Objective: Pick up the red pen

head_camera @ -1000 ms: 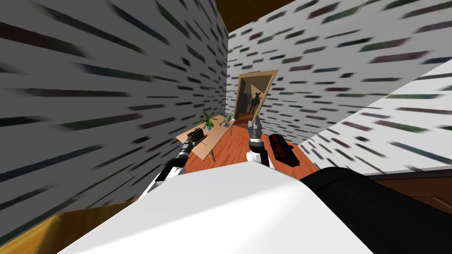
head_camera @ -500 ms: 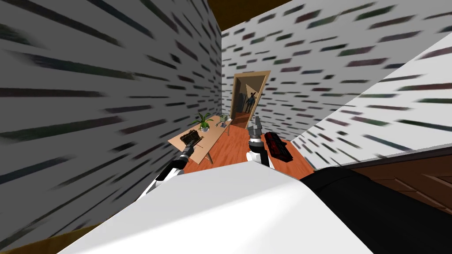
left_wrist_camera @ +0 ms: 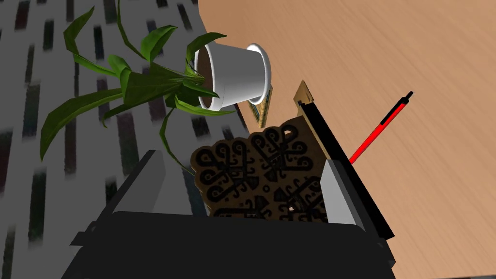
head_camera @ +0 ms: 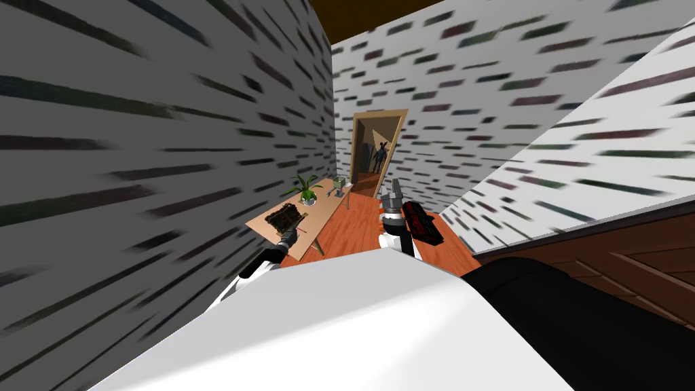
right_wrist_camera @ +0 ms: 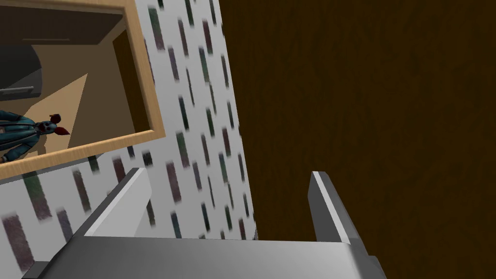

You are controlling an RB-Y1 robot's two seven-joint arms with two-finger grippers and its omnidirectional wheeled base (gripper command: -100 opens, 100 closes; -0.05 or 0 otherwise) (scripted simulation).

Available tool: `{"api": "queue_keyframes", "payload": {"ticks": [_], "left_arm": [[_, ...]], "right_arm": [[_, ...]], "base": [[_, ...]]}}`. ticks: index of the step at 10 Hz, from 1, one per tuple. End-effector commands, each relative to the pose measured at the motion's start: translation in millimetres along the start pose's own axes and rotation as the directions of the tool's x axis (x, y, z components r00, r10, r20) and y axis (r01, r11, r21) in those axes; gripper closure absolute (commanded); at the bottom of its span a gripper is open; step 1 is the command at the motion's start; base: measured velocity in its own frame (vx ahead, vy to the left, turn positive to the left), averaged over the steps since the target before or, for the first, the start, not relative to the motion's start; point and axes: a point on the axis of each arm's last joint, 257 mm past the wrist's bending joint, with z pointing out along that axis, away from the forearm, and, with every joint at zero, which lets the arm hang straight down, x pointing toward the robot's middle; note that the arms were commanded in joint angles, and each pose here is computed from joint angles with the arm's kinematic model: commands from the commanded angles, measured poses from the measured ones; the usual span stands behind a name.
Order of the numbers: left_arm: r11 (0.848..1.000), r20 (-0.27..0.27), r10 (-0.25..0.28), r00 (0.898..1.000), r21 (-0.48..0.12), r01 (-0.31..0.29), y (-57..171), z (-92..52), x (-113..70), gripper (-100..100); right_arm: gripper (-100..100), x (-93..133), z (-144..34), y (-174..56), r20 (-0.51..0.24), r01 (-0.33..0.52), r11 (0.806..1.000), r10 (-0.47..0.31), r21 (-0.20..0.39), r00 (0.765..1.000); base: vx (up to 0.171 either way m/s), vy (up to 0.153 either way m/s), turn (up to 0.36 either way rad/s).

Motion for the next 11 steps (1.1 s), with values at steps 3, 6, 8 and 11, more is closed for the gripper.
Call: {"api": "queue_keyframes", "payload": {"ticks": [3, 6, 8, 11], "left_arm": [[0.987, -0.029, 0.007, 1.000, -0.162, -0.012, 52.5, -4.3, -9.3, -100], [0.970, -0.045, 0.008, 0.999, -0.244, -0.019, 79.8, -9.8, -13.4, -100], [0.949, -0.059, 0.007, 0.998, -0.316, -0.025, 104.0, -16.6, -18.5, -100], [0.899, -0.079, 0.003, 0.997, -0.437, -0.037, 145.8, -33.1, -30.8, -100]], "right_arm": [[0, 0.0, 0.0, 0.0, 0.000, 0.000, 1.000, 0.000, 0.000, 1.000], [0, 0.0, 0.0, 0.0, 0.000, 0.000, 1.000, 0.000, 0.000, 1.000], [0, 0.0, 0.0, 0.0, 0.000, 0.000, 1.000, 0.000, 0.000, 1.000], [0, 0.0, 0.0, 0.0, 0.000, 0.000, 1.000, 0.000, 0.000, 1.000]], "base": [[0.061, -0.026, -0.129], [0.063, -0.031, -0.107], [0.065, -0.017, -0.111], [0.076, -0.015, -0.123]]}}
